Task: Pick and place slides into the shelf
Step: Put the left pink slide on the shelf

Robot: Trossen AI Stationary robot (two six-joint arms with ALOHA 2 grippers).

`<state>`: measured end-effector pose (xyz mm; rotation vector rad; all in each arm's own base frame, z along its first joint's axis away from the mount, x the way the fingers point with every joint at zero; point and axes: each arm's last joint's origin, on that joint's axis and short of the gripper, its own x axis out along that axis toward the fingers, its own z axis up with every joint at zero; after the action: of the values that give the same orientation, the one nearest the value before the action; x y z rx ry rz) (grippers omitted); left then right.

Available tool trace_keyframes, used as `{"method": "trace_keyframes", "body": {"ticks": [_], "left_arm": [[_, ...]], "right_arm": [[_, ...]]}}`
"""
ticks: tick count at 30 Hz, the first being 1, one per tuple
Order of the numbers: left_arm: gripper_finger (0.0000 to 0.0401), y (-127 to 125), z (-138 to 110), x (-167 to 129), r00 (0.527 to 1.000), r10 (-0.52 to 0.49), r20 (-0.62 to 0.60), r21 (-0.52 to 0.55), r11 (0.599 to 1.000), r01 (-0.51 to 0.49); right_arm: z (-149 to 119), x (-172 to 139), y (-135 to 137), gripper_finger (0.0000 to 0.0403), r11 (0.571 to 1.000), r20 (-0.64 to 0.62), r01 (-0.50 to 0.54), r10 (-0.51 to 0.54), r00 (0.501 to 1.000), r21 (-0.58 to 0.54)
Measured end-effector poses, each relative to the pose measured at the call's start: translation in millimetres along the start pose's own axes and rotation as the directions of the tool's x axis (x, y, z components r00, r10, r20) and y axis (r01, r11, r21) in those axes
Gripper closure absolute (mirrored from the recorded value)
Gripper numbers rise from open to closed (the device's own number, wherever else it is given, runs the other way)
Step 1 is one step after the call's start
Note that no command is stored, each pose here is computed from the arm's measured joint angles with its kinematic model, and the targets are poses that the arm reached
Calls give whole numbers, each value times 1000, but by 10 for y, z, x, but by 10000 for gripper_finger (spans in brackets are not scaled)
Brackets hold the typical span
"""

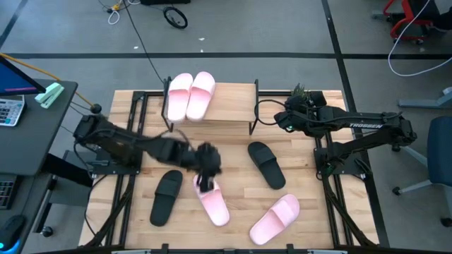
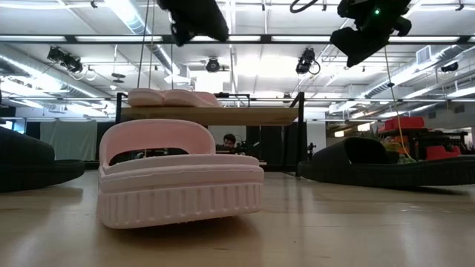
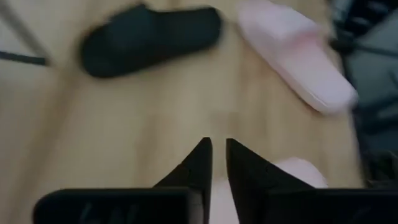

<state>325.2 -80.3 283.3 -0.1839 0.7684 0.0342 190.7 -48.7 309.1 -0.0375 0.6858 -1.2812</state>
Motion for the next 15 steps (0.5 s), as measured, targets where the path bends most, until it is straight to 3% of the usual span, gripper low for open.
{"method": "trace_keyframes", "body": {"ticks": [3,6,11,15], "left_arm": [[318,-242,-122,44,998,-46,-36,-32,998,45],[283,-394,-243,137,995,-48,-82,-5,999,48],[230,-498,-464,366,982,16,-190,49,999,-7],[206,-525,-617,545,962,62,-266,16,998,-60]], "right_arm": [[-5,-1,7,305,999,-15,-23,23,1000,49],[-24,-5,36,305,990,-79,-113,120,990,83],[-146,-44,195,305,978,-115,-206,207,971,27],[-345,-99,378,305,947,-116,-320,316,942,-18]]}}
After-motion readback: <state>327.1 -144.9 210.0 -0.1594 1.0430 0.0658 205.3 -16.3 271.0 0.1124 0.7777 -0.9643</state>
